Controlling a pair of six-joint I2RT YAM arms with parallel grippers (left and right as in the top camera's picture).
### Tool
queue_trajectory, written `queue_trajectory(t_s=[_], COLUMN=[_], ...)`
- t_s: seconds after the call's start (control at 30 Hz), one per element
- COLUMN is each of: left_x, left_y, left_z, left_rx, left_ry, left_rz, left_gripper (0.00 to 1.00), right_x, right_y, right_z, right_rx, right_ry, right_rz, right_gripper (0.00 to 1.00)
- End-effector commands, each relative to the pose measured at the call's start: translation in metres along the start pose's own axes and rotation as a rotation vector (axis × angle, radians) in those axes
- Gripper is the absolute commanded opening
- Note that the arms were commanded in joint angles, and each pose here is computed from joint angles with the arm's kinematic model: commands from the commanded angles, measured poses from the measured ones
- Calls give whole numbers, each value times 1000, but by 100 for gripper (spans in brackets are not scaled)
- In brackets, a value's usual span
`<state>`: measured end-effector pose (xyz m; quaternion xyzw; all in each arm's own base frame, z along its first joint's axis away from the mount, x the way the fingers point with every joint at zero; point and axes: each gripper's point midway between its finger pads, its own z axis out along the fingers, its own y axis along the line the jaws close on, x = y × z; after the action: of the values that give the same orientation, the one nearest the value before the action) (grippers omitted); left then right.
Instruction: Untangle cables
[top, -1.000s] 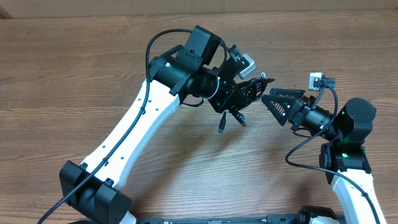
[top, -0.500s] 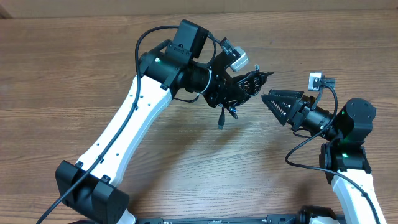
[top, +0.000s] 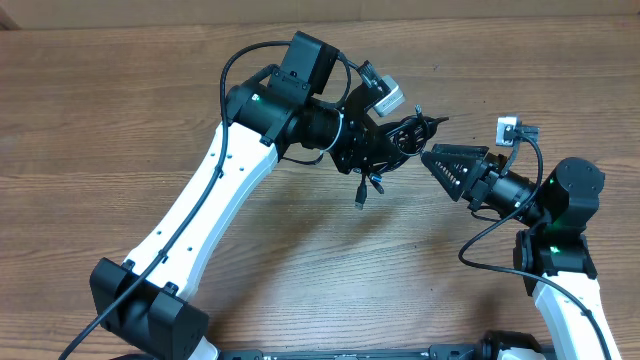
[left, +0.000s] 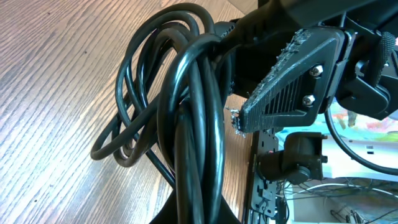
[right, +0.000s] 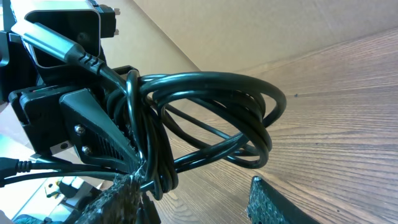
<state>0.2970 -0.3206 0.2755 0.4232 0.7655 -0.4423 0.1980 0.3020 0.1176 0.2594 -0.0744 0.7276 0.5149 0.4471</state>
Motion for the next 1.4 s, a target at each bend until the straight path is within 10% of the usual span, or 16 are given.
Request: queue_trajectory(t_s=[0.0, 0.93, 1.37], left_x=[-2, 0, -1], left_y=[-13, -23, -19], left_z=[2, 13, 14], left_rx=[39, 39, 19], left_ry=[-6, 18, 17], left_rz=[34, 59, 61], left_gripper=[4, 4, 4], right_x=[-5, -2, 0], right_y=[6, 24, 26], right_z=[-1, -2, -2], right_rx=[-16, -103, -115], right_ry=[-3, 32, 41], right_rz=[-21, -70, -71], right_gripper=[54, 31, 4])
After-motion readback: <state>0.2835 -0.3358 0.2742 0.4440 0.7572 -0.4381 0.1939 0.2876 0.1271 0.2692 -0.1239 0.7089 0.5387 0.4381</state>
